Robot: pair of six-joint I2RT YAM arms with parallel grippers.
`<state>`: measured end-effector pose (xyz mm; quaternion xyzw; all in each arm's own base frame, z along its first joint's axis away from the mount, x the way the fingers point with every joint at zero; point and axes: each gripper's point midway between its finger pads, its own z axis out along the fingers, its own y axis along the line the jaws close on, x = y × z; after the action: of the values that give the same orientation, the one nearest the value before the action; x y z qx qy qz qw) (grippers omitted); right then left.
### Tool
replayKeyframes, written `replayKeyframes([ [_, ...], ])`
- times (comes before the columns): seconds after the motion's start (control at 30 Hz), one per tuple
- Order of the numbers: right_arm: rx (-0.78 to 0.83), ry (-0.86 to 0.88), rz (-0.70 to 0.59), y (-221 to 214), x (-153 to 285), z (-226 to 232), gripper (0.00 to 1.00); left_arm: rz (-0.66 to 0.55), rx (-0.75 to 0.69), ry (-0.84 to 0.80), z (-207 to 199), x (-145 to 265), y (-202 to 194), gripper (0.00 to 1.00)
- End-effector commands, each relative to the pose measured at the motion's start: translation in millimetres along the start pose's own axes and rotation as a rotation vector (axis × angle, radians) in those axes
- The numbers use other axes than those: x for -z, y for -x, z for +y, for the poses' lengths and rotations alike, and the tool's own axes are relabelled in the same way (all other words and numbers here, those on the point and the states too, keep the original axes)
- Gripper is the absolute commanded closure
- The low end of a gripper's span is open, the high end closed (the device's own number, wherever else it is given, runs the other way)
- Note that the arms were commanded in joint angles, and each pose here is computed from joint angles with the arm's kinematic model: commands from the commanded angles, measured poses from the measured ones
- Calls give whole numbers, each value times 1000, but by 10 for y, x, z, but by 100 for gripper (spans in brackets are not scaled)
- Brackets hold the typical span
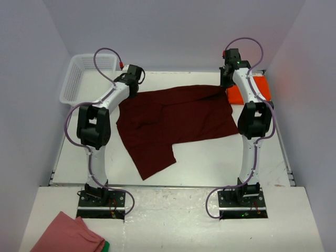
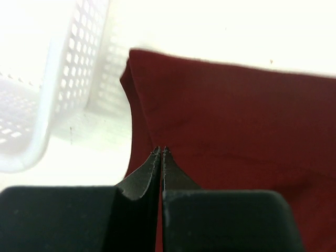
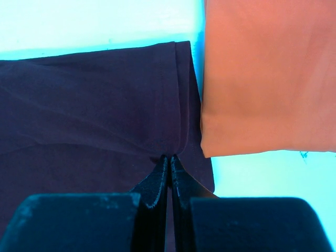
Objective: Fold and stack the t-shirts
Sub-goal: Fold the flattened tshirt in 1/3 of the way
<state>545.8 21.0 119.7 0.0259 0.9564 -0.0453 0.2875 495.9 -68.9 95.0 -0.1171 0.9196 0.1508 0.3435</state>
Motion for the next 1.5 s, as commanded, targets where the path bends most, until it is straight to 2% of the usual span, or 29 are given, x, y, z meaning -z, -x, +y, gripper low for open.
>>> replayKeyframes([
  [0.0, 5, -44, -3, 19, 0, -77, 100, -49, 6, 11, 55, -2, 290, 100],
  [0.1, 12, -42, 38, -115, -83, -60, 100, -27, -9, 24, 74, -156, 265, 100],
  [0.13, 12, -48, 63, -193, -127, -73, 95, -18, -10, 29, 72, -215, 245, 100],
  [0.17, 9, -64, 76, -222, -142, -104, 65, -14, -7, 29, 87, -238, 247, 100],
  [0.2, 4, -76, 97, -269, -177, -116, 56, -11, -12, 23, 74, -255, 250, 100],
  [0.27, -10, -88, 131, -364, -100, -154, 45, -15, -17, 16, 46, -255, 286, 100],
  [0.3, -20, -87, 124, -369, -57, -155, 31, -13, -28, 10, 37, -256, 290, 100],
  [0.33, -40, -80, 78, -317, 70, -153, 25, -20, -24, 8, 41, -244, 330, 100],
  [0.43, -77, -65, -67, -34, 391, -167, 18, -27, -31, -18, 2, -214, 386, 100],
  [0.53, -81, -42, -125, 209, 618, -124, 18, -25, -43, -52, -74, -242, 384, 100],
  [0.6, -63, -50, -120, 223, 622, -79, 18, 19, -78, -50, -116, -366, 248, 100],
  [0.63, -59, -42, -125, 240, 634, -53, 21, 28, -85, -57, -148, -393, 243, 100],
  [0.67, -62, -41, -136, 256, 663, -49, 29, 43, -92, -54, -157, -428, 202, 100],
  [0.7, -62, -32, -134, 228, 638, -32, 47, 72, -106, -43, -158, -492, 98, 100],
  [0.73, -66, -20, -135, 223, 647, -19, 77, 84, -106, -40, -148, -508, 56, 100],
  [0.77, -71, -7, -139, 221, 676, 6, 100, 94, -103, -40, -147, -517, 11, 100],
  [0.97, -48, 56, -87, 11, 571, 195, 100, 118, -78, -135, -236, -443, -198, 100],
  [1.1, -39, 58, -8, -274, 562, 349, 100, 160, -107, -74, -144, -554, -318, 100],
  [1.27, -30, 110, -9, -573, 710, 733, 100, 194, -94, -21, 34, -731, -412, 100],
  [1.47, -39, 162, 64, -1014, 709, 1068, 100, 186, -75, 45, 322, -836, -316, 100],
])
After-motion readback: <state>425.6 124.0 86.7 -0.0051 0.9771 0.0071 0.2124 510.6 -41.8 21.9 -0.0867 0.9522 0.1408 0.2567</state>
